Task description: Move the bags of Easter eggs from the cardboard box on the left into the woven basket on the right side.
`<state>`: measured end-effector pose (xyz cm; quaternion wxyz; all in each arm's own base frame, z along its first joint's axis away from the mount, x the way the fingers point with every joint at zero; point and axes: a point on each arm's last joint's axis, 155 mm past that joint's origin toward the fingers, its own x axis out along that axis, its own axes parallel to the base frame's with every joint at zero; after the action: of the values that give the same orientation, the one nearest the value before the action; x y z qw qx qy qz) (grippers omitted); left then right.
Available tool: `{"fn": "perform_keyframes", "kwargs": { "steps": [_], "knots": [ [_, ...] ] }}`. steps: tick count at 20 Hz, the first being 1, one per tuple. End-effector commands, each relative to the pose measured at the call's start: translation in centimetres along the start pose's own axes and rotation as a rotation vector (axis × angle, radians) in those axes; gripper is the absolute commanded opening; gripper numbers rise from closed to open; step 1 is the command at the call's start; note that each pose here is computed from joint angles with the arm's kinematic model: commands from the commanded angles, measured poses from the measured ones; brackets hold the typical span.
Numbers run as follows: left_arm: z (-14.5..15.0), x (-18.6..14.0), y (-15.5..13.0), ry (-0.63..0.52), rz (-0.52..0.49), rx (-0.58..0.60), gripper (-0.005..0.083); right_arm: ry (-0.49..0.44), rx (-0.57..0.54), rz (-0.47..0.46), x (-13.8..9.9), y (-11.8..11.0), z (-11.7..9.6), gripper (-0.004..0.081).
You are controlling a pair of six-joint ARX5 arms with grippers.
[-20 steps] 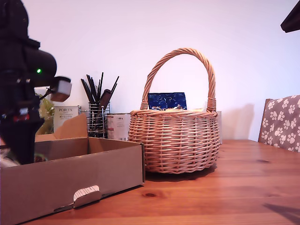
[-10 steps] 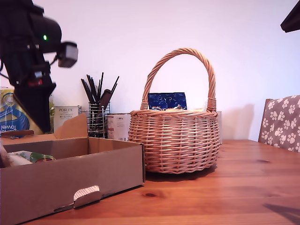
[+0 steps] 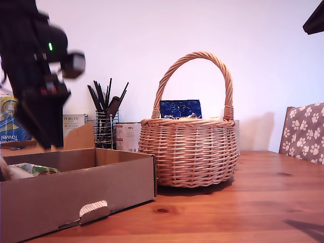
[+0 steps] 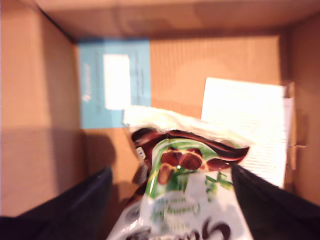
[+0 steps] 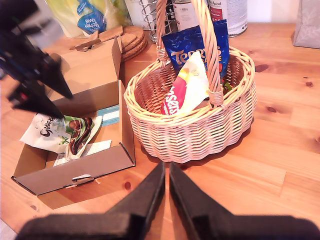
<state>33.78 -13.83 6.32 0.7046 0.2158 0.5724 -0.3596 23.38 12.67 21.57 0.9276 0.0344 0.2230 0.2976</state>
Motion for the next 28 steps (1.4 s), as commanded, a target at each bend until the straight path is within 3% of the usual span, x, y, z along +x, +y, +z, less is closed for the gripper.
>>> {"fn": "perform_keyframes", "kwargs": {
  "steps": [1, 7, 11, 13, 16, 18, 20, 28],
  "knots": [
    [-0.7, 2.1, 0.3, 0.044, -0.024, -0.019, 0.0760, 0.003, 0.000, 0.005, 0.2, 0.1, -0.3, -0.0013],
    [-3.4, 5.1, 0.6, 0.184, -0.043, -0.055, 0.0760, 0.003, 0.001, 0.006, 0.2, 0.1, -0.3, -0.0013],
    [-4.1, 5.9, 0.5, 0.216, -0.059, -0.100, 0.0741, 0.003, 0.000, 0.006, 0.2, 0.1, -0.3, -0.0013],
    [-4.3, 6.1, 0.4, 0.225, -0.064, -0.105, 0.0617, 0.003, 0.001, 0.006, 0.2, 0.1, -0.3, -0.0013],
    [-4.2, 6.1, 0.4, 0.223, -0.062, -0.106, 0.0256, 0.003, 0.001, 0.006, 0.2, 0.1, -0.3, -0.0013],
    [-4.2, 6.1, 0.5, 0.220, -0.062, -0.105, 0.0094, 0.003, 0.000, 0.005, 0.2, 0.1, -0.3, -0.0013],
    [-4.1, 6.1, 0.4, 0.218, -0.067, -0.105, 0.0039, 0.003, 0.000, 0.005, 0.2, 0.1, -0.3, -0.0013],
    [-2.9, 3.1, 0.0, 0.211, -0.076, -0.107, 0.0038, 0.003, 0.000, 0.005, 0.2, 0.0, -0.3, -0.0013]
  ]
}}
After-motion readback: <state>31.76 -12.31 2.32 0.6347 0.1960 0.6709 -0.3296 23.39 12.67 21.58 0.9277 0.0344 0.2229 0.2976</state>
